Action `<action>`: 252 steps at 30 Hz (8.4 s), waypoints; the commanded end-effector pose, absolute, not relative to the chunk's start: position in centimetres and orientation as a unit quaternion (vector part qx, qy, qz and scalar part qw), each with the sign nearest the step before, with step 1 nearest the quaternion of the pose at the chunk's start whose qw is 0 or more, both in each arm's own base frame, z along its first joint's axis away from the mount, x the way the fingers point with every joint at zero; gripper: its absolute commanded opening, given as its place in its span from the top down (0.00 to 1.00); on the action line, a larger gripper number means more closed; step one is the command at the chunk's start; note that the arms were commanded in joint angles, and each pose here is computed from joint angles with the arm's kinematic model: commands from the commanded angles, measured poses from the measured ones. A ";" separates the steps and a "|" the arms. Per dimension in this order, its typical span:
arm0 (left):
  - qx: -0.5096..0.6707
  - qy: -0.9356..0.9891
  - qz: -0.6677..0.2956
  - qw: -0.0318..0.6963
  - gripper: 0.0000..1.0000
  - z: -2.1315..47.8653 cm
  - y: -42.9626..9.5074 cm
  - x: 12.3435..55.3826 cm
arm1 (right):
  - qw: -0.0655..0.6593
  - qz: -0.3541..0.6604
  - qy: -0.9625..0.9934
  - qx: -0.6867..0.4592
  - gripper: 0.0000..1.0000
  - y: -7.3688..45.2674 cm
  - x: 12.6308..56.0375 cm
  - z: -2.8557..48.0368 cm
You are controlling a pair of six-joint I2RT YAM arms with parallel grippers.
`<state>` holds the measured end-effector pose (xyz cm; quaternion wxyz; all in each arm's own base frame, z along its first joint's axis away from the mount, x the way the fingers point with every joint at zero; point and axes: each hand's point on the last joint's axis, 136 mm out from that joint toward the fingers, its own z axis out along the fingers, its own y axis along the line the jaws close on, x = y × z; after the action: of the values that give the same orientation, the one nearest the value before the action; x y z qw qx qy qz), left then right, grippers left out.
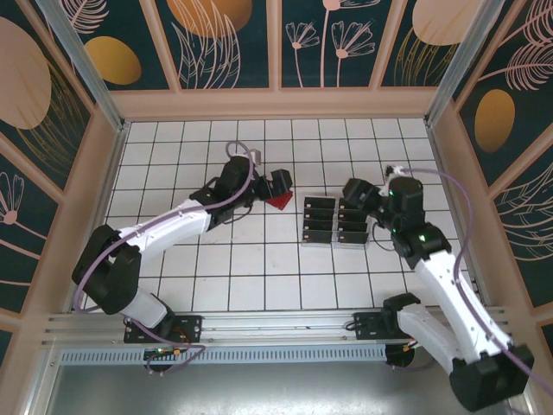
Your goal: Put the credit cards into the card holder
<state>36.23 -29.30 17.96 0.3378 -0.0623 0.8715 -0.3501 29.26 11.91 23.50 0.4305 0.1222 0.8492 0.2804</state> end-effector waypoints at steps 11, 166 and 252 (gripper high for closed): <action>-0.248 0.860 -0.259 0.362 0.01 16.6 -15.0 41.7 | 0.361 0.254 0.896 -0.055 0.20 28.6 38.0 22.0; -0.137 0.898 -0.333 0.254 0.01 8.7 -15.3 32.3 | 0.133 0.319 0.929 -0.135 1.00 35.3 25.8 4.3; -0.133 0.778 -0.527 0.315 1.00 14.0 -20.1 32.8 | 0.222 0.405 0.884 -0.069 0.62 34.5 28.5 14.5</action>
<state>32.68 -20.63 12.64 0.2789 -0.1325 0.7889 -0.5313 26.77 36.06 12.32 0.1723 -0.0941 0.8764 0.4398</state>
